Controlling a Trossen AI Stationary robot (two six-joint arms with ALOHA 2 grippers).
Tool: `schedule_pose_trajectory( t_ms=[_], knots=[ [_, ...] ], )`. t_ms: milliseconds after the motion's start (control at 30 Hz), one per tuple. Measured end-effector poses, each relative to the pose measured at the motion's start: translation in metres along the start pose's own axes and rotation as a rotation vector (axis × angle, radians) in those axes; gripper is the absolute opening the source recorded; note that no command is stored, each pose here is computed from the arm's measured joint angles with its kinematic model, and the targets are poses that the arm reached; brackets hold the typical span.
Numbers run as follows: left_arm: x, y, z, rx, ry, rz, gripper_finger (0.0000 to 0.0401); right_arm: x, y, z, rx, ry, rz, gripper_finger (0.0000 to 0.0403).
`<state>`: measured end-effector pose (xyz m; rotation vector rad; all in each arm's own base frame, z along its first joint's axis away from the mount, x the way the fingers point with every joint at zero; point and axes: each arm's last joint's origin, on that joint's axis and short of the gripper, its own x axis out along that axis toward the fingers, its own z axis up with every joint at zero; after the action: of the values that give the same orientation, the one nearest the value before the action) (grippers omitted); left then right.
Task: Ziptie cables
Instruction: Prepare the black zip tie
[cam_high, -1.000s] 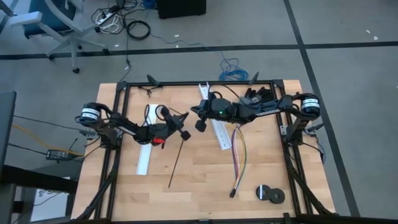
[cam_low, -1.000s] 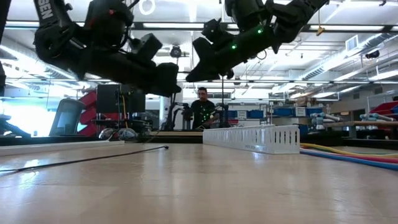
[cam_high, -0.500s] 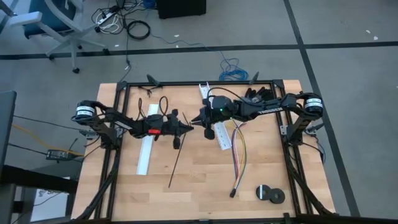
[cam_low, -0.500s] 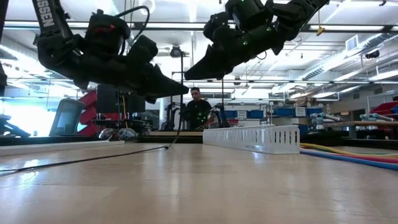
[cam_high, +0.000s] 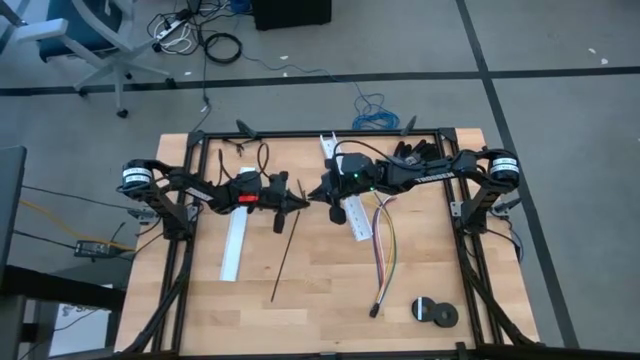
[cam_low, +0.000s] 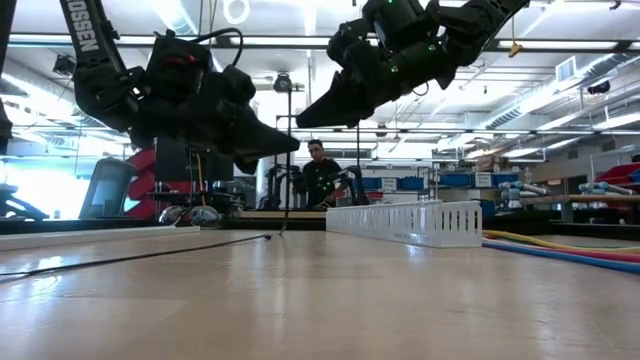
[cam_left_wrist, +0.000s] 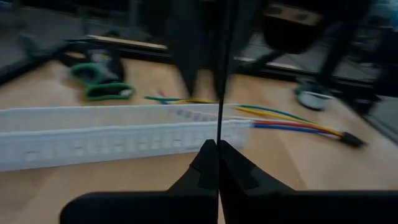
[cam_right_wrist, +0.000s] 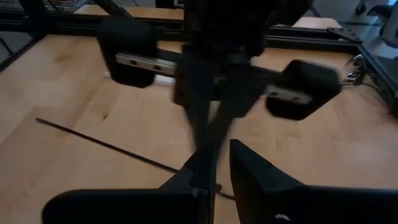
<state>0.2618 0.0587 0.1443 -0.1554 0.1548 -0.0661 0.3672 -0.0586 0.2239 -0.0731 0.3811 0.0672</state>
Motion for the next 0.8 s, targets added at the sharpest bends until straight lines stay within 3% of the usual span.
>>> schedule_pose_trajectory(
  t_ms=[100, 200, 367, 633, 800],
  knots=[
    [0.0, 0.001, 0.0, -0.005, 0.001, -0.015, 0.0, 0.0, -0.001, 0.004, -0.014, -0.044, -0.007, 0.0034],
    [0.0, 0.003, 0.001, -0.018, -0.015, 0.061, 0.0001, 0.0, 0.0, 0.005, -0.004, -0.052, -0.025, 0.0034],
    [-0.001, 0.006, 0.002, -0.023, -0.062, 0.366, 0.0001, 0.0, -0.004, 0.005, 0.117, -0.04, -0.169, 0.0034],
    [0.004, -0.014, 0.008, 0.068, -0.122, 0.844, 0.0, 0.001, 0.002, 0.01, 0.117, -0.079, -0.403, 0.0032],
    [0.009, -0.031, 0.016, 0.135, -0.133, 1.073, 0.0, 0.02, 0.001, 0.0, 0.155, -0.147, -0.438, 0.0032]
  ],
)
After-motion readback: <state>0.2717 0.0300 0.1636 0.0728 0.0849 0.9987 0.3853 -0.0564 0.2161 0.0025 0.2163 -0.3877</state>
